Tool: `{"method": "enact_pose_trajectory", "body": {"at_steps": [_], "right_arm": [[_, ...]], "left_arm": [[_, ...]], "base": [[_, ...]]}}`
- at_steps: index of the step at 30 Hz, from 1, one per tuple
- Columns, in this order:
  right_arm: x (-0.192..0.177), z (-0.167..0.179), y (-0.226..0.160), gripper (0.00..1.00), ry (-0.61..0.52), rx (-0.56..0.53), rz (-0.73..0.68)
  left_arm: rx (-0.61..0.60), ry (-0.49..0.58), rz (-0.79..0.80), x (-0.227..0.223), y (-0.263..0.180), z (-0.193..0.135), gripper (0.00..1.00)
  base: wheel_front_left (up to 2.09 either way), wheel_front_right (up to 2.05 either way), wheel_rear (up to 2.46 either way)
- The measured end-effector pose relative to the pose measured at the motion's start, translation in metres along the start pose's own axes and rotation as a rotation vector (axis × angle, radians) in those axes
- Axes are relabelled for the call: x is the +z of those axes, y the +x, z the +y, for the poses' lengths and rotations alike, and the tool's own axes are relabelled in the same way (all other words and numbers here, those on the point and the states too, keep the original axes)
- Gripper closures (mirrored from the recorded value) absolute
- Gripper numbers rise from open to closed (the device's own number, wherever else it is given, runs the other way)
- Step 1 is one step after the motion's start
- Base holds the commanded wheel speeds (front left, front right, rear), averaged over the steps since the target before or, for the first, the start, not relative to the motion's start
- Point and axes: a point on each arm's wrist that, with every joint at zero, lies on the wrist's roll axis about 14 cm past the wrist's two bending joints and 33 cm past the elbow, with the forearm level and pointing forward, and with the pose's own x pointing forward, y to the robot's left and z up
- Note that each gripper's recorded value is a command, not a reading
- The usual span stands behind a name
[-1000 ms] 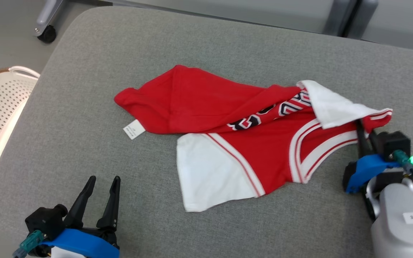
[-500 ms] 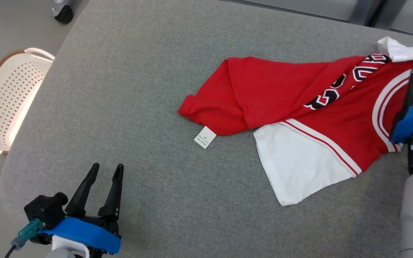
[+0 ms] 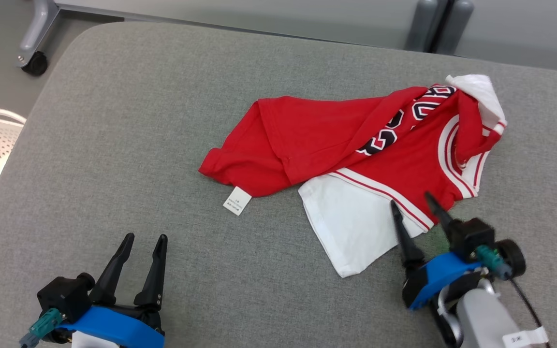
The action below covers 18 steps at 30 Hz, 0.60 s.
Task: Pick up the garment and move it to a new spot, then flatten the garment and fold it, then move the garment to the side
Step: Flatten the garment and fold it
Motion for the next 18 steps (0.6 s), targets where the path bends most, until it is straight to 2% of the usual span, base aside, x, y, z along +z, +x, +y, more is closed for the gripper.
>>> {"method": "enact_pose_trajectory", "body": {"at_steps": [5,10,13,18], "right_arm": [[-0.005,0.054,-0.031,0.0,0.043,0.143,-0.001],[-0.013,0.106,-0.055,0.0,0.015,0.297,0.021],[-0.028,0.114,-0.064,0.0,-0.044,0.332,0.066],[-0.044,0.103,-0.064,0.0,-0.111,0.314,0.128]], "left_arm": [[-0.034,0.002,-0.01,0.001,0.002,-0.011,0.0],[-0.051,0.002,-0.011,-0.001,0.001,-0.018,0.0],[-0.051,-0.001,-0.009,-0.002,0.0,-0.019,0.0],[-0.044,-0.003,-0.014,-0.001,-0.001,-0.017,0.0]], "base": [[0.0,0.0,0.0],[0.0,0.0,0.0],[0.0,0.0,0.0],[0.0,0.0,0.0]]}}
